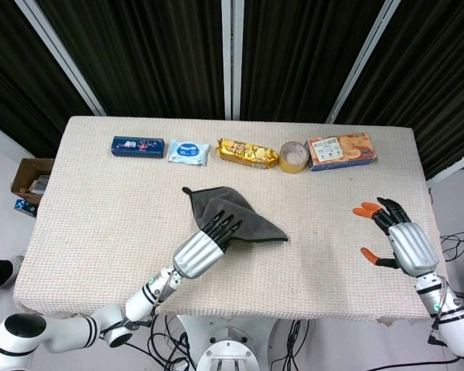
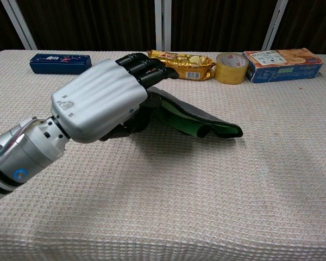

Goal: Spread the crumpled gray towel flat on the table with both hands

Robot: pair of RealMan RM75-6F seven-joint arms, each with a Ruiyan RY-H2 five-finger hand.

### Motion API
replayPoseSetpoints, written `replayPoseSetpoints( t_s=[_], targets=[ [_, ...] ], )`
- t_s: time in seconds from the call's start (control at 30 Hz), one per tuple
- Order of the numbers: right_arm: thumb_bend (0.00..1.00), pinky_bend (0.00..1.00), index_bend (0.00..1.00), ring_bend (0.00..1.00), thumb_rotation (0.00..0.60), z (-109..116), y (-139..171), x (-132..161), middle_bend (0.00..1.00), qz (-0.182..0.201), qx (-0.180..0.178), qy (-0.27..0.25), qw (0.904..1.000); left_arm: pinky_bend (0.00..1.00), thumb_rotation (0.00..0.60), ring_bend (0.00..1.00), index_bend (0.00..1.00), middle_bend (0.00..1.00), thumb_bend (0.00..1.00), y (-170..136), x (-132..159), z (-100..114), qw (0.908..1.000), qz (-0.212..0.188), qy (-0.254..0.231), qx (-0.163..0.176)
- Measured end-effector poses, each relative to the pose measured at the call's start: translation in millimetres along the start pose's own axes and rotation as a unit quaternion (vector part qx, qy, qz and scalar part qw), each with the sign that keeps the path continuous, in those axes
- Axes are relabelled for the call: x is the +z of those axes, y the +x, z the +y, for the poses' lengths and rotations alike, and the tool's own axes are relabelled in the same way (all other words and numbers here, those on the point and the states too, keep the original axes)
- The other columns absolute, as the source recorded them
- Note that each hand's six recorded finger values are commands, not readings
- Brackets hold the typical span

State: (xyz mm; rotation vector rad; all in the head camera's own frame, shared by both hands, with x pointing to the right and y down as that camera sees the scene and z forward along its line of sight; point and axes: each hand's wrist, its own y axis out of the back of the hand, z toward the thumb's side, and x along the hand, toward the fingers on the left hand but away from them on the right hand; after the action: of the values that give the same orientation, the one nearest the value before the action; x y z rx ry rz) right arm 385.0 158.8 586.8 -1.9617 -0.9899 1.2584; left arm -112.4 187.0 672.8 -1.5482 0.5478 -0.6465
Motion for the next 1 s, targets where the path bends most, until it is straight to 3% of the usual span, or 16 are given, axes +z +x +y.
replayPoseSetpoints(
  t_s=[0.23,0.5,0.8,1.0],
  targets=[
    [0.1,0.01,0.24,0.0,0.6,-42,-37,22,0.14,-0.031,0.05,-0.004,0.9983,0.16,0.6,0.11,0.63,0.14,0.66,4,-20,13,0.9977,0.042,-0.052,-0.003],
    [0.07,0.01,0.24,0.0,0.6,-98,-77,87,0.14,-0.001,0.074,-0.043,0.9963,0.16,0.6,0.11,0.63,0.14,0.66,7,-46,18,0.9934,0.088,-0.073,-0.007],
    [0.07,0.0,0.2,0.0,0.6,-125,-106,148,0.14,0.036,0.082,-0.063,0.994,0.16,0.6,0.11,0.63,0.14,0.65,9,-68,20,0.9898,0.115,-0.082,-0.017],
    [0.07,0.0,0.19,0.0,0.6,-143,-103,171,0.12,0.054,0.087,-0.083,0.9912,0.16,0.6,0.11,0.63,0.14,0.65,7,-70,20,0.9892,0.118,-0.085,-0.022]
  ],
)
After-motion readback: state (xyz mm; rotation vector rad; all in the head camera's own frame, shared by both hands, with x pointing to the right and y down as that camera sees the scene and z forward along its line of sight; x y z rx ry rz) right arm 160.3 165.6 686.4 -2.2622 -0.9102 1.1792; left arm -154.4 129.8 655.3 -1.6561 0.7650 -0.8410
